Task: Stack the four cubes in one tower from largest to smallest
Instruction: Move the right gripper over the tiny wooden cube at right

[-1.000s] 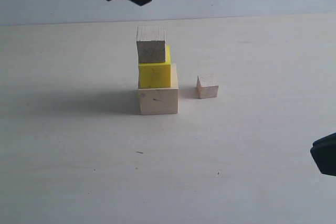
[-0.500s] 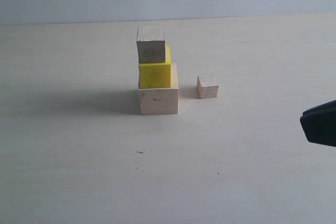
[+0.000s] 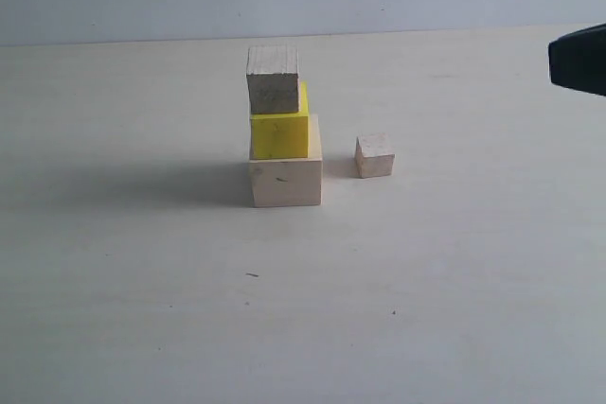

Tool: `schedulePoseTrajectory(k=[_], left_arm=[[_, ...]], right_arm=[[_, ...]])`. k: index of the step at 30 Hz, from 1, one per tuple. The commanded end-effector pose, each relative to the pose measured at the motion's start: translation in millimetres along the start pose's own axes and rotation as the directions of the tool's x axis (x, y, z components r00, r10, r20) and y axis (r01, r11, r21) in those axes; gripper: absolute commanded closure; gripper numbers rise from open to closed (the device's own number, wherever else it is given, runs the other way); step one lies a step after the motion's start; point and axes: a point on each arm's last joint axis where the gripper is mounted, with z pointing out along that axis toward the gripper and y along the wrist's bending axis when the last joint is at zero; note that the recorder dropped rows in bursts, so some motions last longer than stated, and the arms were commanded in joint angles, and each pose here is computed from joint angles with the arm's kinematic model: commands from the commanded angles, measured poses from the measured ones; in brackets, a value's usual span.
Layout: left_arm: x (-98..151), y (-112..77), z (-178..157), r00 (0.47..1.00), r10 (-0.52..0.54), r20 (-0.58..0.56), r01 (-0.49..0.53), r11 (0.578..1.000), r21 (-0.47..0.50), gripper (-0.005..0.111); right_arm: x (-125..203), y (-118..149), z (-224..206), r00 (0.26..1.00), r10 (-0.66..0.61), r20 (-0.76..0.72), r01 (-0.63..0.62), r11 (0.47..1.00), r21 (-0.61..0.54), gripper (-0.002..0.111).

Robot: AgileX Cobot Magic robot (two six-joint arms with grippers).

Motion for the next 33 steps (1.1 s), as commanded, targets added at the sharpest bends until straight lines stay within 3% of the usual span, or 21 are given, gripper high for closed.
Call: schedulePoseTrajectory(k=[1,5,9,14,21,26,33], left_arm=[[53,-0.7,5,0.999,-0.039,0.028,0.04,0.999,-0.031,0.107],[69,-3.4,8,0.992,-0.112,0.065,0.114,0.993,-0.023,0.107],[70,-3.5,8,0.988,-0.14,0.064,0.142,0.99,-0.021,0.107],[72,-3.6,10,0.989,-0.143,0.031,0.143,0.989,-0.023,0.107],[74,-4.1,22,0.991,-0.13,-0.042,0.129,0.991,-0.025,0.107],[76,-4.4,32,0.99,-0.107,-0.095,0.105,0.994,-0.024,0.107],[77,-4.6,40,0.986,-0.104,-0.127,0.102,0.995,-0.023,0.107]], right_arm=[[-6,-17,45,0.995,-0.046,-0.085,0.059,0.985,0.163,0.108],[-4,-24,96,0.974,-0.145,-0.174,0.177,0.966,0.19,0.108],[3,-29,136,0.967,-0.119,-0.225,0.168,0.963,0.213,0.108],[18,-50,178,0.933,0.078,-0.352,0.055,0.934,0.352,0.108],[18,-94,210,0.893,0.282,-0.351,-0.085,0.872,0.483,0.108],[4,-111,226,0.844,0.337,-0.417,-0.132,0.885,0.447,0.108],[-7,-112,254,0.814,0.338,-0.472,-0.182,0.921,0.346,0.108]])
